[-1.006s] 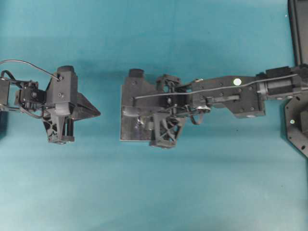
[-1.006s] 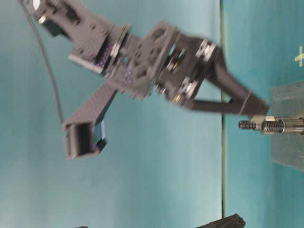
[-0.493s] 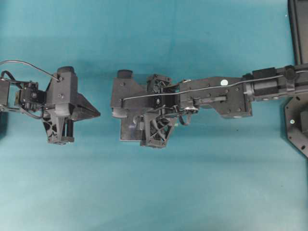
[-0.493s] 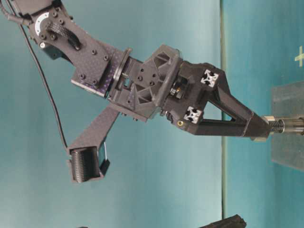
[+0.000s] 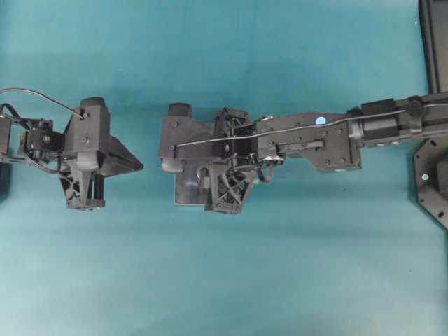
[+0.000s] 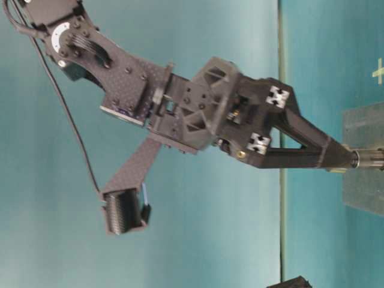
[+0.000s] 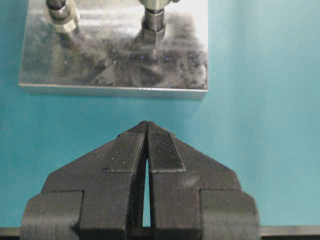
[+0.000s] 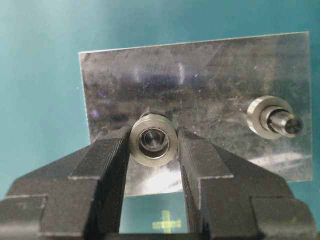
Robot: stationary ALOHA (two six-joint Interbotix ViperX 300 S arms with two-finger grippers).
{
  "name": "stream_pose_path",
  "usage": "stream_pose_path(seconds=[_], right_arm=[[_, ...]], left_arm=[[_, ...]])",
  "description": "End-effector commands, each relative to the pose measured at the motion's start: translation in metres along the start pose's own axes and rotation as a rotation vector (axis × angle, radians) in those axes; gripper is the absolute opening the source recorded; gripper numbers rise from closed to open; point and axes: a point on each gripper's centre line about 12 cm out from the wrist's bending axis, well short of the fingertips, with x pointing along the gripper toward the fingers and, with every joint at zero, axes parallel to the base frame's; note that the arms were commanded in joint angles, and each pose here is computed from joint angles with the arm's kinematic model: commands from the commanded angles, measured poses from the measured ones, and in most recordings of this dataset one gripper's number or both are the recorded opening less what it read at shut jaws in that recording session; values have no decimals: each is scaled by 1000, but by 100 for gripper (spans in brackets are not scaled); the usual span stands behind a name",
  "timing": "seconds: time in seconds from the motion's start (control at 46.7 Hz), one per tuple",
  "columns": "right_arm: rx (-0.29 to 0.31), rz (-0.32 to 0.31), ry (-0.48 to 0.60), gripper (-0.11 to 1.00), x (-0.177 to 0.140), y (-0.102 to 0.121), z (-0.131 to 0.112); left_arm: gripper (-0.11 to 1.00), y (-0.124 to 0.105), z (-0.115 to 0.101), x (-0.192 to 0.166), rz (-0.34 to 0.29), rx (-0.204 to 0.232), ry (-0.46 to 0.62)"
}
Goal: Insert the washer onto the shaft.
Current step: 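Carry the washer over the lower shaft and lower it onto the shaft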
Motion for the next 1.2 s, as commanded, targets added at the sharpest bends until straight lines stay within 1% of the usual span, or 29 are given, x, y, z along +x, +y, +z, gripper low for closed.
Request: stream_pose_path(seconds=[0.0,0.171,0.278,0.385,0.407,0.428,0.45,0.471,0.493,0.557,0.578,0.6,0.685,0.792,0.985,1.113,1.178], right_arm=[[-3,2,-40,33,-10,0,11],[8,-3,-31,33,-6,-4,12],[3,-3,-29,33,-6,-4,13],[-25,4,-28,34,-6,4,13],[-40,8,-26,35,-6,9,13],[-47,11,-26,38,-6,11,13],[-55,14,-26,43,-6,15,13],[-62,17,-27,49,-7,18,13],[-68,19,-26,58,-7,21,13],[-79,26,-22,75,-7,27,13],[-81,25,-23,79,-8,28,14],[-79,25,-16,80,-7,28,13],[-79,17,14,76,-6,24,12],[-51,-2,36,72,-4,6,12],[-46,-25,36,70,-2,-15,13],[-56,-19,45,69,0,-10,12],[-70,-9,49,69,1,0,11]], left_arm=[[0,0,8,-3,0,2,-31],[0,-1,9,-3,-1,2,-32],[0,0,9,-3,0,2,-32],[0,-1,7,-4,-3,0,-32],[0,-1,7,-4,-3,0,-32],[0,-1,7,-4,-4,1,-31],[0,-1,7,-5,-4,1,-32],[0,-1,8,-5,-4,-2,-35],[0,-1,7,-5,-4,-6,-34],[0,-2,8,-5,-7,-11,-35],[0,-3,8,-6,-8,-11,-38],[0,-4,8,-6,-10,-12,-40],[0,-5,7,-6,-14,-20,-36],[0,-7,4,-6,-19,-24,-29],[0,-8,6,-7,-23,-21,-35],[0,-8,6,-8,-21,-21,-38],[0,-8,6,-8,-21,-21,-38]])
